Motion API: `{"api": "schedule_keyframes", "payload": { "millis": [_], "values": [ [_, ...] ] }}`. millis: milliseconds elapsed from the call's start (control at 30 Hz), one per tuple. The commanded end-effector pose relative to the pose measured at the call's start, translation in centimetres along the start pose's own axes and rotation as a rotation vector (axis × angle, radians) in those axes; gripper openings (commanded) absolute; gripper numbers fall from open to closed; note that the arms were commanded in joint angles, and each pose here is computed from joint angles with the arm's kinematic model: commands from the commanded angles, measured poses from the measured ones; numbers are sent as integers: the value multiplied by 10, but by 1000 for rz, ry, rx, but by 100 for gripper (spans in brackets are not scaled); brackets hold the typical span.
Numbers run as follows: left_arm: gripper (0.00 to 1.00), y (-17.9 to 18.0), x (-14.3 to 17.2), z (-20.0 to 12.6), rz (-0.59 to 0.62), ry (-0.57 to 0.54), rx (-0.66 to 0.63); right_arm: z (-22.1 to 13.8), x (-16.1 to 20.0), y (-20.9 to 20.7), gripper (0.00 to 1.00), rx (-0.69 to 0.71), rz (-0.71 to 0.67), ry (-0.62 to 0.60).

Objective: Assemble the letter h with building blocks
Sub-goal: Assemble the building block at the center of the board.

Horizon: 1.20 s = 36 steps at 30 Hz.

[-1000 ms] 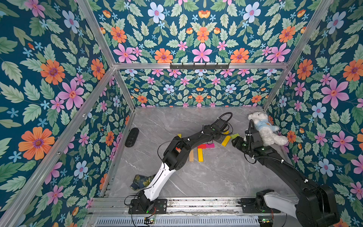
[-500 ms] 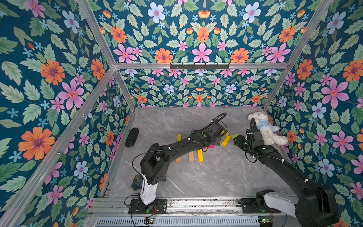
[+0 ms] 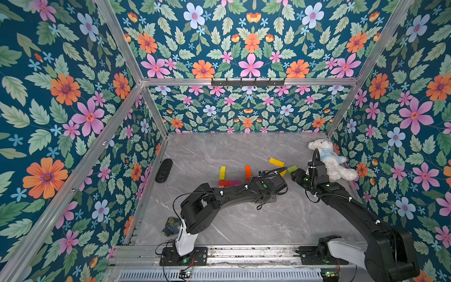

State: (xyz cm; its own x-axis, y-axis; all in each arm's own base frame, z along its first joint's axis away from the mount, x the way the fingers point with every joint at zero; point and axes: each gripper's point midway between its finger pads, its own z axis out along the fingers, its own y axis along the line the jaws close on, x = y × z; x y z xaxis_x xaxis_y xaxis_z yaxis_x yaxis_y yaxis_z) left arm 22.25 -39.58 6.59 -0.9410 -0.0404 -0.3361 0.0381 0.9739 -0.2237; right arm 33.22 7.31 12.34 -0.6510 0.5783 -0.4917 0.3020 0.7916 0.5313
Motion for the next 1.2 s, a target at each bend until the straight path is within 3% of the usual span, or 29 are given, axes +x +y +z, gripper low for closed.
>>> {"api": "schedule_keyframes", "payload": {
  "millis": [0, 533, 1167],
  "values": [
    [0, 3, 7, 7, -81, 12, -34, -1, -4, 8, 59, -50, 3, -15],
    [0, 2, -6, 35, -38, -11, -128, -7, -8, 15, 59, -96, 15, -21],
    [0, 7, -15, 40, 48, -20, -199, -12, -10, 16, 59, -115, 22, -29]
  ]
}}
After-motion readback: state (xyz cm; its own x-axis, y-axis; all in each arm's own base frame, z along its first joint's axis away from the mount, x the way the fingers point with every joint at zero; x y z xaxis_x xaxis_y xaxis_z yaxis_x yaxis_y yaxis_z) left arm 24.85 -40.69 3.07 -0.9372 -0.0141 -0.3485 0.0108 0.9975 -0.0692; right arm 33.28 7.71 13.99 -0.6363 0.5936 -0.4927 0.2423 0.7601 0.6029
